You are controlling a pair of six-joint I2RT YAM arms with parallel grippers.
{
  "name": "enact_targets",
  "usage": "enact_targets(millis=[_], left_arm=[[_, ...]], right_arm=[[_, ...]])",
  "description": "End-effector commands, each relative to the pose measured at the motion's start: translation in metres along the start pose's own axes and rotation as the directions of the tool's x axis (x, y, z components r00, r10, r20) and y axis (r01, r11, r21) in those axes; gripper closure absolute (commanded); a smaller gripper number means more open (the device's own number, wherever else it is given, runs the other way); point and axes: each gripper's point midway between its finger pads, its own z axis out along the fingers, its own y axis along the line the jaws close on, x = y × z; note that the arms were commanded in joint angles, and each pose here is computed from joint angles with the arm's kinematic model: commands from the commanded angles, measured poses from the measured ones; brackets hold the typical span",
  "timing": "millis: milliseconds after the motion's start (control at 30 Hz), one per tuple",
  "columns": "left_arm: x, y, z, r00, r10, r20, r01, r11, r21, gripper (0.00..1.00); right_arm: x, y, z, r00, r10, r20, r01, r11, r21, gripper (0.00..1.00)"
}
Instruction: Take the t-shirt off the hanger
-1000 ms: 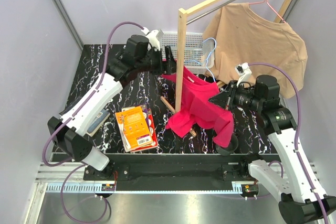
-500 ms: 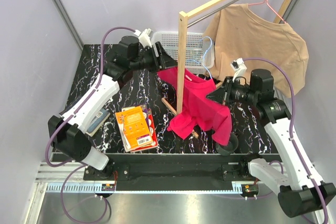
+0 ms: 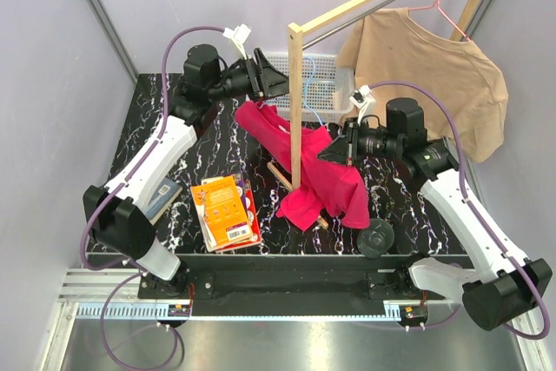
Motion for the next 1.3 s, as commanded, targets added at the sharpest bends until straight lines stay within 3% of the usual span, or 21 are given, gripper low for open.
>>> enact_targets(millis=[0,267,567,700,800,833,867,933,1067,1100,1133,1267], left_arm=[[-0.011,-0.030,-0.007,0.989,0.148,0.016,-0.149,0.986,0.079,0.36],[-0.008,-0.007,0.010,0.990,0.143,-0.005,-0.142,0.989,0.047,0.32],[-0.004,-0.012,0.027,0.983,0.182,-0.017,-0.180,0.981,0.066,0.37],[-0.002,0.002,0.028,0.985,0.173,-0.022,-0.172,0.985,0.013,0.51],[-0.006,0.005,0.026,0.983,0.181,-0.006,-0.181,0.983,-0.024,0.76],[-0.008,0.006,0.026,0.983,0.183,0.000,-0.182,0.983,-0.031,0.89],[-0.009,0.005,0.026,0.983,0.186,0.005,-0.186,0.982,-0.033,0.93],[-0.015,0.001,0.026,0.981,0.193,0.020,-0.192,0.981,-0.036,1.00],[-0.020,-0.003,0.026,0.978,0.205,0.038,-0.204,0.978,-0.039,1.00],[-0.021,-0.005,0.026,0.976,0.212,0.042,-0.211,0.977,-0.038,1.00],[-0.022,-0.007,0.025,0.972,0.232,0.051,-0.230,0.972,-0.039,1.00],[-0.029,-0.010,0.018,0.960,0.267,0.089,-0.262,0.963,-0.068,1.00]], right_arm=[[-0.020,0.031,0.000,0.995,-0.086,0.048,0.090,0.993,-0.080,1.00],[-0.015,0.036,0.006,0.995,-0.102,0.018,0.103,0.988,-0.111,1.00],[-0.021,0.043,0.010,0.992,-0.123,0.013,0.124,0.983,-0.137,1.00],[-0.020,0.041,0.011,0.992,-0.122,0.014,0.122,0.985,-0.125,1.00],[-0.018,0.036,0.011,0.992,-0.125,0.015,0.126,0.986,-0.109,0.99],[-0.018,0.032,0.011,0.992,-0.122,0.015,0.123,0.989,-0.087,0.96],[-0.018,0.029,0.011,0.992,-0.122,0.021,0.123,0.990,-0.070,0.91],[-0.020,0.023,0.011,0.993,-0.119,0.026,0.120,0.992,-0.029,0.90],[-0.025,0.012,0.007,0.994,-0.105,0.035,0.102,0.993,0.067,0.56],[-0.026,0.011,0.004,0.993,-0.112,0.031,0.109,0.991,0.082,0.36],[-0.029,0.008,0.001,0.992,-0.120,0.042,0.114,0.987,0.113,0.26],[-0.035,0.005,-0.018,0.986,-0.147,0.076,0.129,0.970,0.207,0.09]])
